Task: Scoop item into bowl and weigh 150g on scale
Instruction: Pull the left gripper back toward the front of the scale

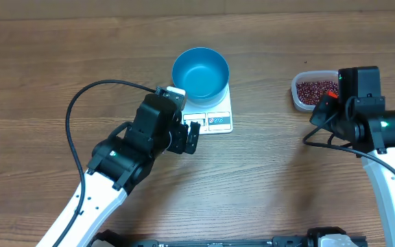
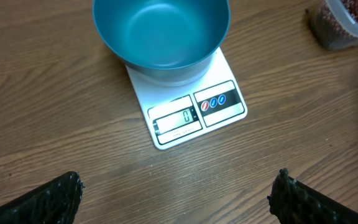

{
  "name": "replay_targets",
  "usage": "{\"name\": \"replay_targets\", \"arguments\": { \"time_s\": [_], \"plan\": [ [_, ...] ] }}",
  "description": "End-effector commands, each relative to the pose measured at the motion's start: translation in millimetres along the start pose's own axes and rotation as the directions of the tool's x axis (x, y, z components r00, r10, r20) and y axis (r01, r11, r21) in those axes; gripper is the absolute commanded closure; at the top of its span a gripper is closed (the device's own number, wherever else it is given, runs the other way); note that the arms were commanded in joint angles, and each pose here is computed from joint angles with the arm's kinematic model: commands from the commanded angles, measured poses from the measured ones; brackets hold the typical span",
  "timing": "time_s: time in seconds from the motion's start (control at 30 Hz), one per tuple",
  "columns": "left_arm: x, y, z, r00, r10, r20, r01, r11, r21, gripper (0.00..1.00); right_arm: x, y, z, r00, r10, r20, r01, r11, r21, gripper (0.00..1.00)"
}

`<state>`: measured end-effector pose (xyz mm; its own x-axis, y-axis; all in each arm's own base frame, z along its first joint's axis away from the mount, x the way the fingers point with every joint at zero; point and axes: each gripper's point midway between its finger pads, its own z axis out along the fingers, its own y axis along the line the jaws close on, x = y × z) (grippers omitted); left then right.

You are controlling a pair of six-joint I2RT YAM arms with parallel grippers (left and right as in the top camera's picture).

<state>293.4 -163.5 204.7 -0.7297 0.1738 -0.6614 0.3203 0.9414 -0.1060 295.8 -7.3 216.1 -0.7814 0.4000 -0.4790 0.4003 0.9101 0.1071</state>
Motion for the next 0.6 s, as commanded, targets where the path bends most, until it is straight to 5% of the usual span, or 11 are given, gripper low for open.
{"name": "replay_targets", "arguments": {
  "time_s": [0.0, 0.57],
  "plan": [
    [7.1, 1.4, 10.9, 0.999, 0.002, -0.038, -0.003, 1.000, -0.004, 0.00, -11.3, 2.6, -7.1, 0.999, 0.002, 0.038, -0.002, 1.000, -0.014, 0.96],
    [3.3, -1.1, 24.7, 0.999, 0.020, -0.039, -0.020, 1.000, 0.000, 0.00, -14.9, 4.4, -7.3, 0.999, 0.005, 0.053, -0.004, 1.000, -0.021, 0.96]
  ]
}}
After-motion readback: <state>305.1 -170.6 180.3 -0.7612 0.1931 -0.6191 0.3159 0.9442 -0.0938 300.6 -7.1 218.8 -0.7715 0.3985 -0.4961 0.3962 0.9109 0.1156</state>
